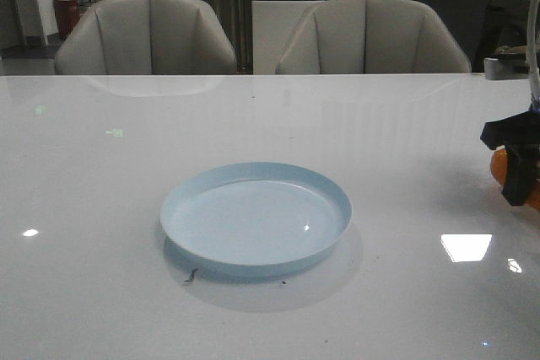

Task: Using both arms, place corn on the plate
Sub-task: 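Close the right gripper on the corn cob and lift it, then carry the corn cob over the plate and lower it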

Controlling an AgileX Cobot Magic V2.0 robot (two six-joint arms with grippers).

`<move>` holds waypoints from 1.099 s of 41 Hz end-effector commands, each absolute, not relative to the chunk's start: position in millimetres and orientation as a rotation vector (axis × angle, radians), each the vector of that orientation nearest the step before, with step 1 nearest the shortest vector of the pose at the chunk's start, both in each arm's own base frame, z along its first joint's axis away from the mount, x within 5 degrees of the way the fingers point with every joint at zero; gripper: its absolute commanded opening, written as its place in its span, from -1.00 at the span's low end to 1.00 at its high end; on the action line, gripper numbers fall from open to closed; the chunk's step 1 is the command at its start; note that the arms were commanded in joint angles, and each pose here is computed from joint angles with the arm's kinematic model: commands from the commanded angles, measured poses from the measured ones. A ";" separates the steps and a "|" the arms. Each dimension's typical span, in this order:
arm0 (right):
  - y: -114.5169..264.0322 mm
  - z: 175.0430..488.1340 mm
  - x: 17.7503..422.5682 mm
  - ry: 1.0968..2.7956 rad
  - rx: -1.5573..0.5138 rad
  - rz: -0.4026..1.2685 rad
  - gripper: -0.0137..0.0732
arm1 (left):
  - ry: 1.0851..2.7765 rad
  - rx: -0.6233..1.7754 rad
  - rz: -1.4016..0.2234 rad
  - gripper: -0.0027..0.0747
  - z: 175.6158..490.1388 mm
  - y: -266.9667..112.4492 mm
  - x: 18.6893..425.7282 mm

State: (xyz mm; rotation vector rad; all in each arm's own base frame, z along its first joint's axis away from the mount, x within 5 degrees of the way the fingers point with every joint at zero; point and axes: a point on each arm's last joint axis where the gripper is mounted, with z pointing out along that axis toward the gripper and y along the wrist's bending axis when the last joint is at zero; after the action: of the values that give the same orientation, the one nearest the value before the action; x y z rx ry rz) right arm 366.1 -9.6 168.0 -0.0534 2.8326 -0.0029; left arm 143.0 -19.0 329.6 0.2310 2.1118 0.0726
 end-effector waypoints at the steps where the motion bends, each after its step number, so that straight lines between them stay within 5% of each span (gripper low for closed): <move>1: -7.9 198.7 373.7 2.726 -0.113 -0.019 -0.35 | 2.017 0.222 0.060 0.05 344.3 -19.7 144.8; 11: 26.1 248.0 394.0 2.637 -0.410 -0.034 -0.45 | 2.017 0.222 0.060 0.05 344.3 -19.7 144.8; 24: 119.3 312.2 394.9 2.416 -0.733 0.085 -0.55 | 2.016 0.223 0.060 0.05 344.4 -19.7 144.9; 45: 229.4 279.2 348.9 2.425 -1.182 0.230 -0.55 | 2.014 0.223 0.059 0.05 344.5 -19.8 144.9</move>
State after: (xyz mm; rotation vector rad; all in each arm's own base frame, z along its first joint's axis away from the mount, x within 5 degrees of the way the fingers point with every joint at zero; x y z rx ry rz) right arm 353.9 221.4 256.5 -1.1696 2.5106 0.2061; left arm 143.0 -19.0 329.6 0.2310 2.1118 0.0726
